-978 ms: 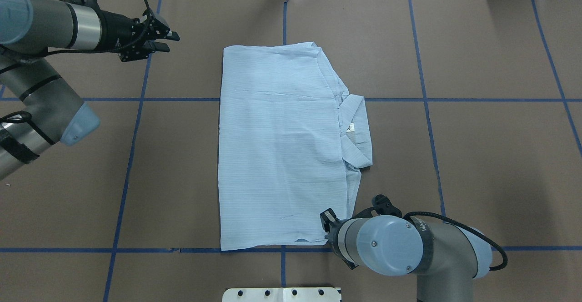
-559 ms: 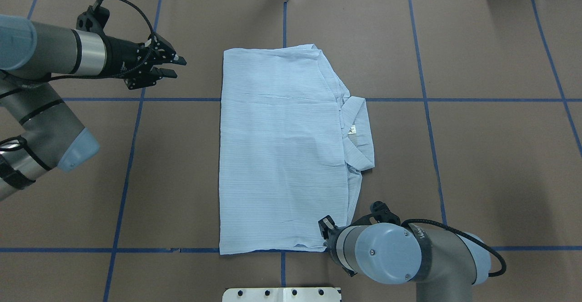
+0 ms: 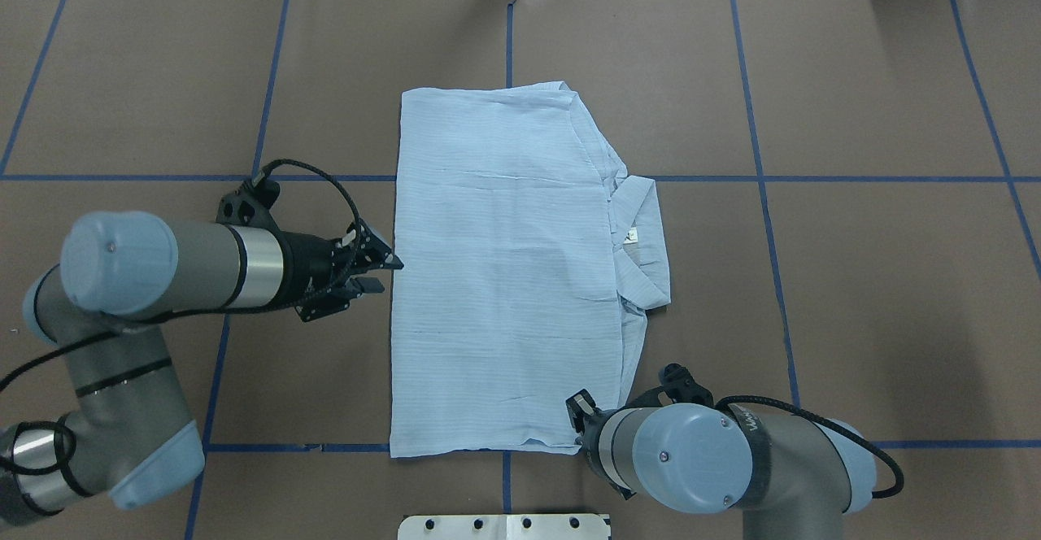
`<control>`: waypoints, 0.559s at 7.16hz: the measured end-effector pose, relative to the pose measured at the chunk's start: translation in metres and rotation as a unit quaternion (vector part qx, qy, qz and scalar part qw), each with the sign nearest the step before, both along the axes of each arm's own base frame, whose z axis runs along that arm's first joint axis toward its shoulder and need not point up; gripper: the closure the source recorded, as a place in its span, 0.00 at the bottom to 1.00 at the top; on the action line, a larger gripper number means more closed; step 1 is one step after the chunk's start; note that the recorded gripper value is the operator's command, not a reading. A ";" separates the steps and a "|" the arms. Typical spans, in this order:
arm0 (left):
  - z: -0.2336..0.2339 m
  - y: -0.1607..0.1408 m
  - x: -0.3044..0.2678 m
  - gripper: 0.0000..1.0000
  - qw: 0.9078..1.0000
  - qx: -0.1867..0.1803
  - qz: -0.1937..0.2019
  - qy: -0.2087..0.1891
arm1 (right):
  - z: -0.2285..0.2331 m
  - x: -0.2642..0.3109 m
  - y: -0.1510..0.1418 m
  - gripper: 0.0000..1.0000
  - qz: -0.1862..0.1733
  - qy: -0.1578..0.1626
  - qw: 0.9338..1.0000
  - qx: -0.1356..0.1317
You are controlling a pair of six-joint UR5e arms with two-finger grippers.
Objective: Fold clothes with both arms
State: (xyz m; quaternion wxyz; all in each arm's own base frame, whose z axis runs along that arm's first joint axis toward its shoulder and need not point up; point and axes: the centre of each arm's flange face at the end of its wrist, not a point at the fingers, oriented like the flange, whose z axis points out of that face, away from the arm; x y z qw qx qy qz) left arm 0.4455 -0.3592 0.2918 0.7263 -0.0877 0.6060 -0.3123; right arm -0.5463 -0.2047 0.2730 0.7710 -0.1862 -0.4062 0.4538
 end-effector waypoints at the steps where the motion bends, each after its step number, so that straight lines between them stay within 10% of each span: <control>1: 0.009 0.028 0.009 0.53 1.000 -0.009 0.010 -0.009 | -0.001 0.000 0.000 1.00 0.000 -0.001 1.000 0.000; 4: 0.031 0.094 0.040 0.46 0.999 -0.033 0.032 -0.028 | -0.003 0.000 0.000 1.00 0.001 -0.002 1.000 0.001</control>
